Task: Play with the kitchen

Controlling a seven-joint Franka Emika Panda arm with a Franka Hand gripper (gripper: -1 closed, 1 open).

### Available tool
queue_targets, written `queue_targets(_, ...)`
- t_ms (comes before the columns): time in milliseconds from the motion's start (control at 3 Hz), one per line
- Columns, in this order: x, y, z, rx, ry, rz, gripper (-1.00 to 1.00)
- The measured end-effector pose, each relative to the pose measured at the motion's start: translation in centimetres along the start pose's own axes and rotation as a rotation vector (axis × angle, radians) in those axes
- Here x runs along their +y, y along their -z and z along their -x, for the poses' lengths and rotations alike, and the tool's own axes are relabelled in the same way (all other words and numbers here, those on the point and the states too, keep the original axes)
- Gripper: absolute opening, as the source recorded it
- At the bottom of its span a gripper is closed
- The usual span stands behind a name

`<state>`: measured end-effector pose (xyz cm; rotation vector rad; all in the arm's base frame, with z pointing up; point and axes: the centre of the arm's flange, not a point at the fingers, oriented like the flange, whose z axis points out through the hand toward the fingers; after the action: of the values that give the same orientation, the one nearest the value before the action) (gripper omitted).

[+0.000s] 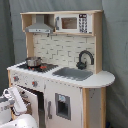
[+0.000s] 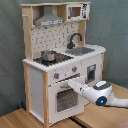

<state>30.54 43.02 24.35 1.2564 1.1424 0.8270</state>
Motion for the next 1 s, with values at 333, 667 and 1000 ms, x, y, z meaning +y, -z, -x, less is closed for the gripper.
queue_targets(333,0.9,-1.5,0.0,0.021,0.058,-0.007,1.0)
queue_targets(667,1.4,-3.1,-0.2,0.046,0.113,-0.015,1.0)
queue_targets(1000,1.6,-3.4,-0.4,0.072,0.207,-0.015,1.0)
